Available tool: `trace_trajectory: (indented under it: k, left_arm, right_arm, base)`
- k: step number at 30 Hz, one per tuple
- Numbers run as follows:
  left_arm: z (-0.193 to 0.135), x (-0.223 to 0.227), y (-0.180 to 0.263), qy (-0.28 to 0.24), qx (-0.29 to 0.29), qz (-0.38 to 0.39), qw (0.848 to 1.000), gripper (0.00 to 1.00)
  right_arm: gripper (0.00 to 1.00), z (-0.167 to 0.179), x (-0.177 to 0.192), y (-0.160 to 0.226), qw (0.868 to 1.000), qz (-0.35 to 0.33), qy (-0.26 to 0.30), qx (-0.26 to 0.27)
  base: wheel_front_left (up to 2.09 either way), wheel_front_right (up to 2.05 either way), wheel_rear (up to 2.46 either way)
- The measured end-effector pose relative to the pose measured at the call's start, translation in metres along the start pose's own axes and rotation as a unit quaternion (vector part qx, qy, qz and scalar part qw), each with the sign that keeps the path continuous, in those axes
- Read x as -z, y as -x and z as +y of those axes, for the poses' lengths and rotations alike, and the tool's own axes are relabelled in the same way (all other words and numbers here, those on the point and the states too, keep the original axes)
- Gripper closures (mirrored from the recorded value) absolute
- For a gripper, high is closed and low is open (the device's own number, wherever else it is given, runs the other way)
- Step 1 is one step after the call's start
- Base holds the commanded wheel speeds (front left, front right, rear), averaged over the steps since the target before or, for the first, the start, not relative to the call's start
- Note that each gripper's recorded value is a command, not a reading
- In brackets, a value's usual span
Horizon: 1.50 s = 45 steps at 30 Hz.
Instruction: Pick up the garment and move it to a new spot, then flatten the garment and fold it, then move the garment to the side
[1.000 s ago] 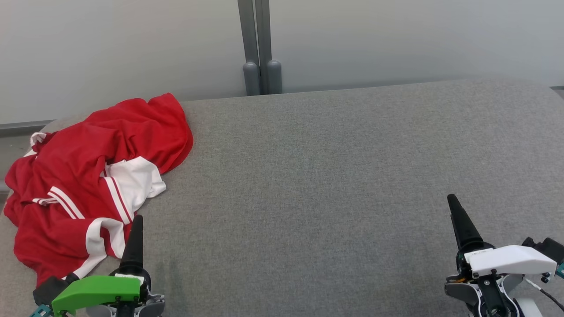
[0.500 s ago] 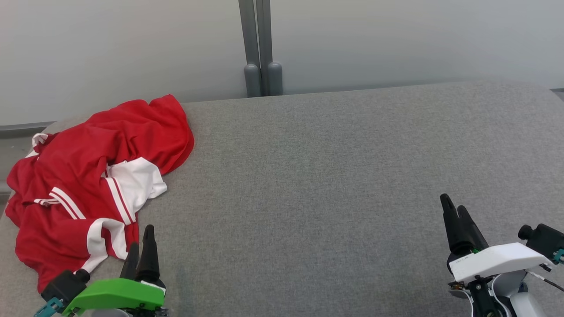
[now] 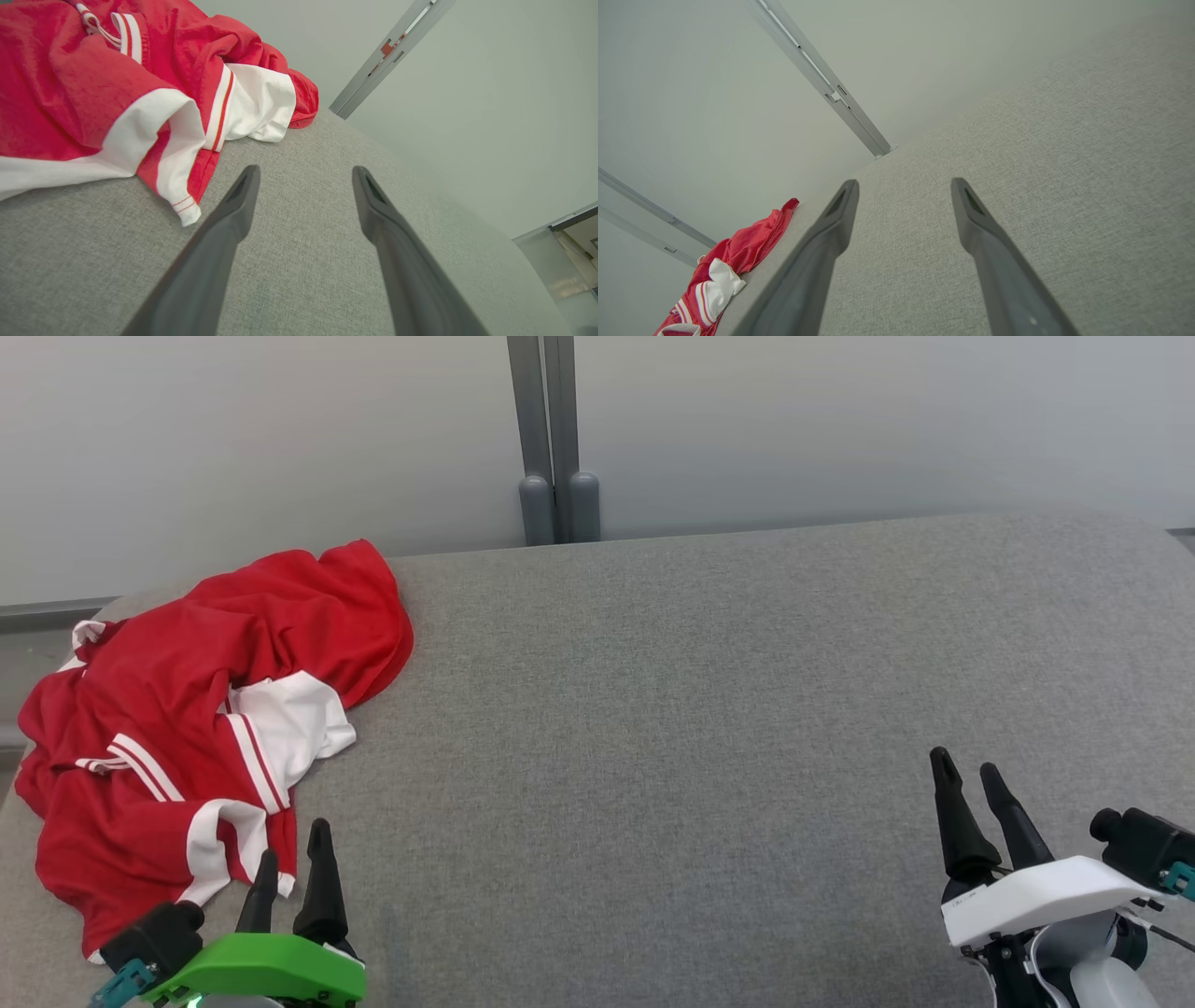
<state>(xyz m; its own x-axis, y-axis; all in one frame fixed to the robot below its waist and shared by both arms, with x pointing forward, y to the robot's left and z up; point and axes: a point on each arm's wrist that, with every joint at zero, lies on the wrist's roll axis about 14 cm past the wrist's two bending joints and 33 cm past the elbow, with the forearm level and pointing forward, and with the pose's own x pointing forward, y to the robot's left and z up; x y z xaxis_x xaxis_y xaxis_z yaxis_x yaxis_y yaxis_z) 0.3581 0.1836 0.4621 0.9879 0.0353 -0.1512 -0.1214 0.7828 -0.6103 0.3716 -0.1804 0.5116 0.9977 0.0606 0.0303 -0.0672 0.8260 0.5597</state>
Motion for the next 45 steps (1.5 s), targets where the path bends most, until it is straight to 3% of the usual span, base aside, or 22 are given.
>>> trace_trajectory:
  k: [18,45]
  left_arm:
    - [-0.005,-0.002,0.007,-0.127,0.017,-0.015,0.992,0.00]
    - [-0.013,-0.003,0.013,-0.255,0.042,-0.038,0.965,0.00]
  right_arm:
    - [0.00,-0.001,0.001,0.009,0.994,-0.006,0.105,-0.005]
    - [0.00,0.006,-0.009,0.015,0.976,-0.033,0.213,-0.023]
  base:
    - [0.00,0.00,0.00]
    - [0.00,0.00,0.00]
